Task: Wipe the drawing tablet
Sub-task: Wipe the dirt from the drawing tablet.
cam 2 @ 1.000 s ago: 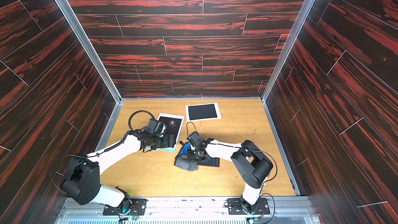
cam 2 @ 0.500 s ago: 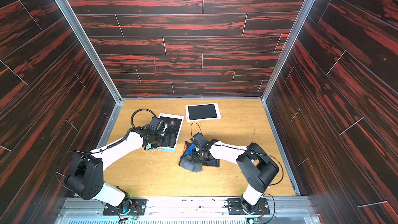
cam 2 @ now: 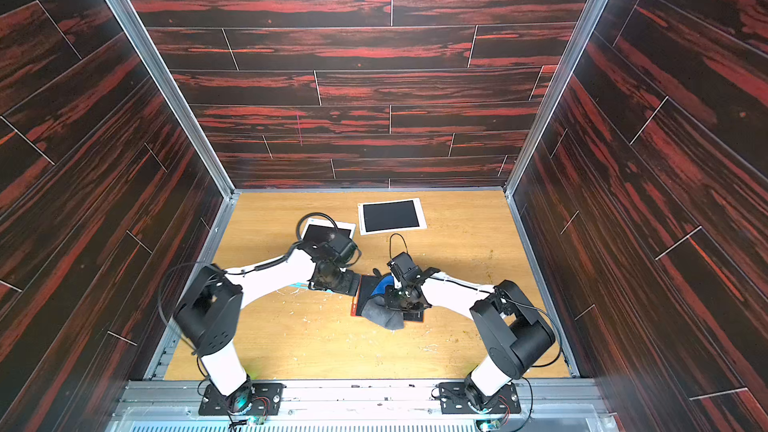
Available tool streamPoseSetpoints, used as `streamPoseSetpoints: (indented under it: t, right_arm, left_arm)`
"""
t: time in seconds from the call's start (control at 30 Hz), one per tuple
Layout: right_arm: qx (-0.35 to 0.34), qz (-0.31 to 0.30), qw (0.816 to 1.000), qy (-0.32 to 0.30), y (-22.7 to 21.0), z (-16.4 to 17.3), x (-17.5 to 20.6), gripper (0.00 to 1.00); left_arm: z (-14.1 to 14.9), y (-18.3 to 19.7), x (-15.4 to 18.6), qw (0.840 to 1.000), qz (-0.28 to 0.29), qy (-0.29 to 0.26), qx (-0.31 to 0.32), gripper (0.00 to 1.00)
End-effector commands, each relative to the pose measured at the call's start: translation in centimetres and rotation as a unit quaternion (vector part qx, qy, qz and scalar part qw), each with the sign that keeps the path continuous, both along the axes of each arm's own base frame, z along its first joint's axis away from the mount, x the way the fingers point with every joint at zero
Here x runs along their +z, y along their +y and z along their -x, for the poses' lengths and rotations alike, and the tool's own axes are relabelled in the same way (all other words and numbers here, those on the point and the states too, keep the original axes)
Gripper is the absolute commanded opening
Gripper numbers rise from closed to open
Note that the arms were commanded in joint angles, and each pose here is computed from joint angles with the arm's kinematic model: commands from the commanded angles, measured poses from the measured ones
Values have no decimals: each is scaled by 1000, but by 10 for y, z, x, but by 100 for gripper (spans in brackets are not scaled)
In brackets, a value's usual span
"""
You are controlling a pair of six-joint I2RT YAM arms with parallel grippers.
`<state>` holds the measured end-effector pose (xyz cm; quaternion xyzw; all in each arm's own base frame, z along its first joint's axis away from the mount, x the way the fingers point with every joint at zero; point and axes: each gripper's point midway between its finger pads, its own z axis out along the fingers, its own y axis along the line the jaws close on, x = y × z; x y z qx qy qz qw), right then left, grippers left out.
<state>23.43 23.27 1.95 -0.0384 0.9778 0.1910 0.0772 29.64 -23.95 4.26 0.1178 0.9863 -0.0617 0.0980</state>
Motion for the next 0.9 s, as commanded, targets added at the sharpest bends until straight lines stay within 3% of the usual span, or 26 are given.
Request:
streamPoseSetpoints:
  t: [0.0,0.67,0.87]
  right_arm:
    - [-10,93,994,58,-47,29,-35,0]
    - [-3,87,994,60,-50,24,-42,0]
    - [-12,122,990,73,-66,25,-49,0]
  left_arm:
    - [2,10,-3,999,-49,8,-9,88]
    - [-4,2,-28,991,-128,21,-34,86]
    - [-5,11,-29,985,-168,21,-45,86]
